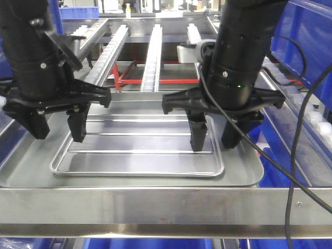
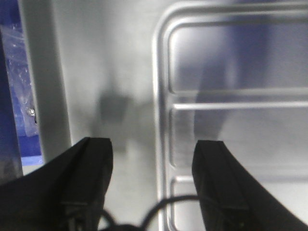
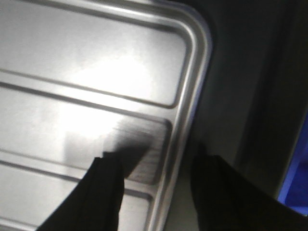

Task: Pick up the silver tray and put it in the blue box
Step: 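Lower both grippers onto opposite short edges of the top silver tray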

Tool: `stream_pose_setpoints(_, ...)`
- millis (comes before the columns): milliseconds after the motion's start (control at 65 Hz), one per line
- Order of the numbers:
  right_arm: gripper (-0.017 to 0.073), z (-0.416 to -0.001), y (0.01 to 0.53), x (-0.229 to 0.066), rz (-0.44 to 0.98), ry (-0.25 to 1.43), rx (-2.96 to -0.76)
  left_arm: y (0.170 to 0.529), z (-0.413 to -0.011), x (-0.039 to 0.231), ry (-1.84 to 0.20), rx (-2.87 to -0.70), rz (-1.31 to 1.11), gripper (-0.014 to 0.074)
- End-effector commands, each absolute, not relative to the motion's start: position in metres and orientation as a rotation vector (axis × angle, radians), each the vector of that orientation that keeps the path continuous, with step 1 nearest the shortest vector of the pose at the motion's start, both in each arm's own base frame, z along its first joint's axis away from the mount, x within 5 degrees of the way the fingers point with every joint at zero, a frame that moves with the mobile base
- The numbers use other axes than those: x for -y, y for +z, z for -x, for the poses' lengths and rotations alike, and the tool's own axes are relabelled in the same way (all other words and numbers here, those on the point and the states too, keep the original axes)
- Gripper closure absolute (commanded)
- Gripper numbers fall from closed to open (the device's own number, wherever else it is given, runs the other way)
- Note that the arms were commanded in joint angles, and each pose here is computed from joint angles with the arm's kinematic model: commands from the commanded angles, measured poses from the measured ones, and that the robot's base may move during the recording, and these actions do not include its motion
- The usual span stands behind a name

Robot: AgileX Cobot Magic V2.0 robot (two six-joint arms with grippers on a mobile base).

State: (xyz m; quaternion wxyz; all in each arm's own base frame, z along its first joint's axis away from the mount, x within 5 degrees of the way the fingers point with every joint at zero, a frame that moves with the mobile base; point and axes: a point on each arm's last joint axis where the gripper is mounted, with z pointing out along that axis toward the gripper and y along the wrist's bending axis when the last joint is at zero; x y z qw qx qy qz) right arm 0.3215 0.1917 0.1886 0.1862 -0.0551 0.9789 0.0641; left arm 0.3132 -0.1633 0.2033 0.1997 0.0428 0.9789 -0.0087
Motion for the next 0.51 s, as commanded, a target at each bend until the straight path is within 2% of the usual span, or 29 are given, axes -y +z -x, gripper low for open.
stream_pose_setpoints(0,0.0123,-0.328,0.212,-0.192,0.157,0.223,-2.66,0.225,-0.32,0.164,-0.101,-2.64,-0.092,0.0302)
stream_pose_setpoints(215,0.0131,-0.33,0.212,-0.193,0.158,0.235,-2.644,0.226,-0.323,0.168,-0.15,-2.599,-0.092,0.0303)
stream_pose_setpoints(492,0.0256,-0.33,0.212,-0.193,0.158,0.236,-2.643,0.203,-0.324,0.169,-0.11,-2.703,-0.063,0.0384)
